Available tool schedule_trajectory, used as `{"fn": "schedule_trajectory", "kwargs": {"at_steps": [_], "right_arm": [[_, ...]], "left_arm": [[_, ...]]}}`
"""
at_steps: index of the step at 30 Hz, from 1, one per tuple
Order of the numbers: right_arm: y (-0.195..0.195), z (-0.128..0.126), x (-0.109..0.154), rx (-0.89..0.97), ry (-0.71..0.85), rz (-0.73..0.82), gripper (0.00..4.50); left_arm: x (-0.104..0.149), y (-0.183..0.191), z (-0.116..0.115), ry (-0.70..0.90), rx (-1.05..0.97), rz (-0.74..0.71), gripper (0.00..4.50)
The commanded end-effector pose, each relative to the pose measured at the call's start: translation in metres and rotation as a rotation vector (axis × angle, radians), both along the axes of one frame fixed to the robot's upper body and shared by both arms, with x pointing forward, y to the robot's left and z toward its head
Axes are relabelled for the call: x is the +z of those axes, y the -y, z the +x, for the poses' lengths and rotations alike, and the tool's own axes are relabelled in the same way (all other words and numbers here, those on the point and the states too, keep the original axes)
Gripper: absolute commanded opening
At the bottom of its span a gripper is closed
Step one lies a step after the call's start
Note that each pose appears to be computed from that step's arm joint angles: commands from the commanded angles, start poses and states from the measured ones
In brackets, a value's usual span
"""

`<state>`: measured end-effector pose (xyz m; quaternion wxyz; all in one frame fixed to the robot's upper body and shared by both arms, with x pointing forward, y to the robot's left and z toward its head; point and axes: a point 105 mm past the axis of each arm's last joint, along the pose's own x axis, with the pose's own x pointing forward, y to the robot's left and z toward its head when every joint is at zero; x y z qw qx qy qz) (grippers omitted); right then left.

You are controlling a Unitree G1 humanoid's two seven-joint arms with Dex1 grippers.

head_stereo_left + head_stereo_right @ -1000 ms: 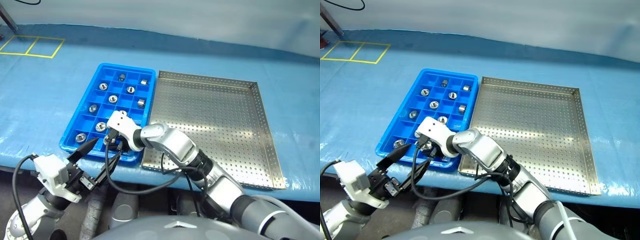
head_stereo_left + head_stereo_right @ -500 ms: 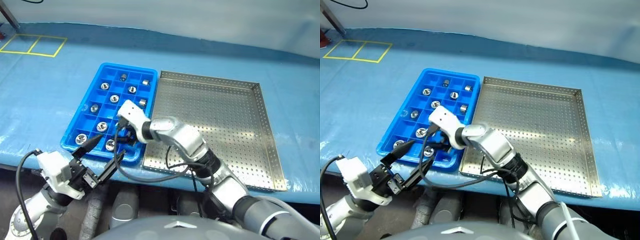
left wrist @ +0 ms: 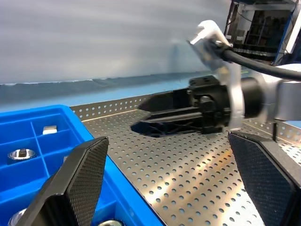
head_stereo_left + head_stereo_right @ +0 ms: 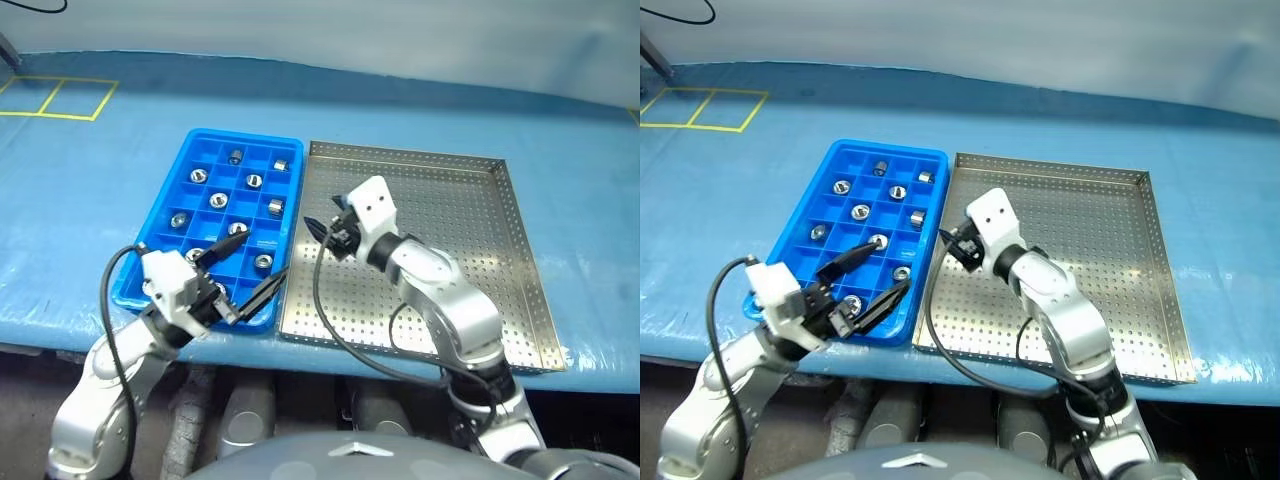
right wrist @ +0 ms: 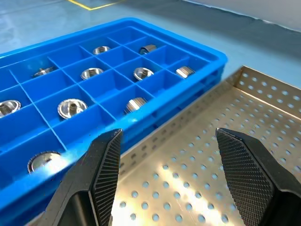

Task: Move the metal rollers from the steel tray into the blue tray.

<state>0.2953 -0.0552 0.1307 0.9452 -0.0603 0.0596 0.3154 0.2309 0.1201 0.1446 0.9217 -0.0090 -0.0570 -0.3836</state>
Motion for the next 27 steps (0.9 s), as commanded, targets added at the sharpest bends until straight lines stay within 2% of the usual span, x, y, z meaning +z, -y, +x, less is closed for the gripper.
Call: {"fn": "schedule_trajectory", "kwargs": {"at_steps": [1,7,13,21,27], "right_arm": [[0.023,-0.008,0.015,-0.113,0.059,0.043,3.34],[0.043,-0.014,0.013,-0.279,0.079,0.08,3.34],[0.04,-0.022,0.014,-0.296,0.106,0.087,3.34],[0.043,-0.023,0.005,-0.348,0.048,0.135,3.34],[0.039,-0.03,0.002,-0.312,0.042,0.132,3.34]], "left_arm": [[0.003,0.01,0.014,0.022,0.014,0.023,4.5],[0.001,0.025,0.032,0.011,0.015,0.076,4.5],[0.0,0.033,0.045,0.0,0.033,0.098,4.5],[-0.012,0.049,0.051,-0.025,0.04,0.141,4.5],[-0.022,0.048,0.047,-0.007,0.037,0.214,4.5]]}}
